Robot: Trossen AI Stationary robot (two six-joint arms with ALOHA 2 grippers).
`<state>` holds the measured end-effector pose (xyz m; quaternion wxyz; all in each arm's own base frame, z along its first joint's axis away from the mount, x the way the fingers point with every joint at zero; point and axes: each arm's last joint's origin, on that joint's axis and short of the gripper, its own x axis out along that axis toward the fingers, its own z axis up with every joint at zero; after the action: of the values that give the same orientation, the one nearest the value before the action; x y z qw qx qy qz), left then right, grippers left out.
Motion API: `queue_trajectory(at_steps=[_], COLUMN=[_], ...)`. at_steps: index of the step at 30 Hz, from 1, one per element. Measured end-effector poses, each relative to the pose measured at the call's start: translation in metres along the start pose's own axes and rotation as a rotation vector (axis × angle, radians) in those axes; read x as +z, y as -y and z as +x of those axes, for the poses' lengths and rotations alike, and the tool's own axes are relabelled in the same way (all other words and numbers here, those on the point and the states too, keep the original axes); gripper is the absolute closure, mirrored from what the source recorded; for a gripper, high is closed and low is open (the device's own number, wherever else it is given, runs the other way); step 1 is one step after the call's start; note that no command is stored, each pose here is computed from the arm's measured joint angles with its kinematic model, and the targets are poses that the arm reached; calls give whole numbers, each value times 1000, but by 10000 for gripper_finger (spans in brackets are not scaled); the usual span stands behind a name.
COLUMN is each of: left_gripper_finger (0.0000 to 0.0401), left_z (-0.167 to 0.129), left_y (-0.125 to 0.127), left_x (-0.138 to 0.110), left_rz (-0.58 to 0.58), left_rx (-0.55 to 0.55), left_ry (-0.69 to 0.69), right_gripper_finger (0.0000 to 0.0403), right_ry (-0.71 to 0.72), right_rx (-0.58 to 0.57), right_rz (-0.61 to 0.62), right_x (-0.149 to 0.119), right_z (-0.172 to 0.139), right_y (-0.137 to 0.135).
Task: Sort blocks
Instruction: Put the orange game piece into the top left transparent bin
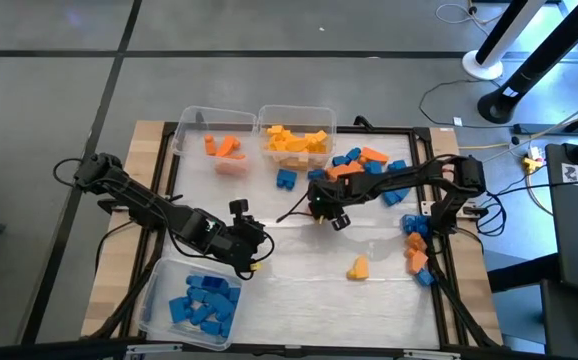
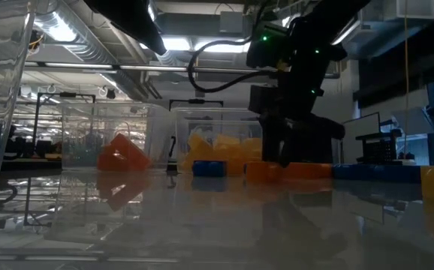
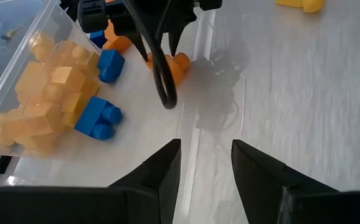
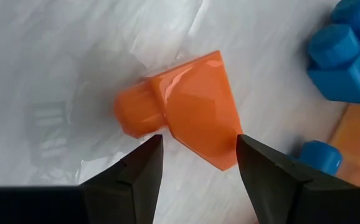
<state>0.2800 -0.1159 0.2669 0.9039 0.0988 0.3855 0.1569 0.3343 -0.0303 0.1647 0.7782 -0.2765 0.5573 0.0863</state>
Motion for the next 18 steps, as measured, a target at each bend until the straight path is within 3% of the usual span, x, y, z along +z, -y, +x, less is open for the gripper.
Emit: queue_trajectory(at_steps=[18], left_gripper_finger=[269], left_z=[0], left_y=[0], left_x=[0], left_rz=[0], left_rx=[0], left_ry=[0], right_gripper_finger=[201], right_ry=[16], right_rx=[-67], right_rz=[-258], right_x=[4], right_z=[-1], right_y=[5])
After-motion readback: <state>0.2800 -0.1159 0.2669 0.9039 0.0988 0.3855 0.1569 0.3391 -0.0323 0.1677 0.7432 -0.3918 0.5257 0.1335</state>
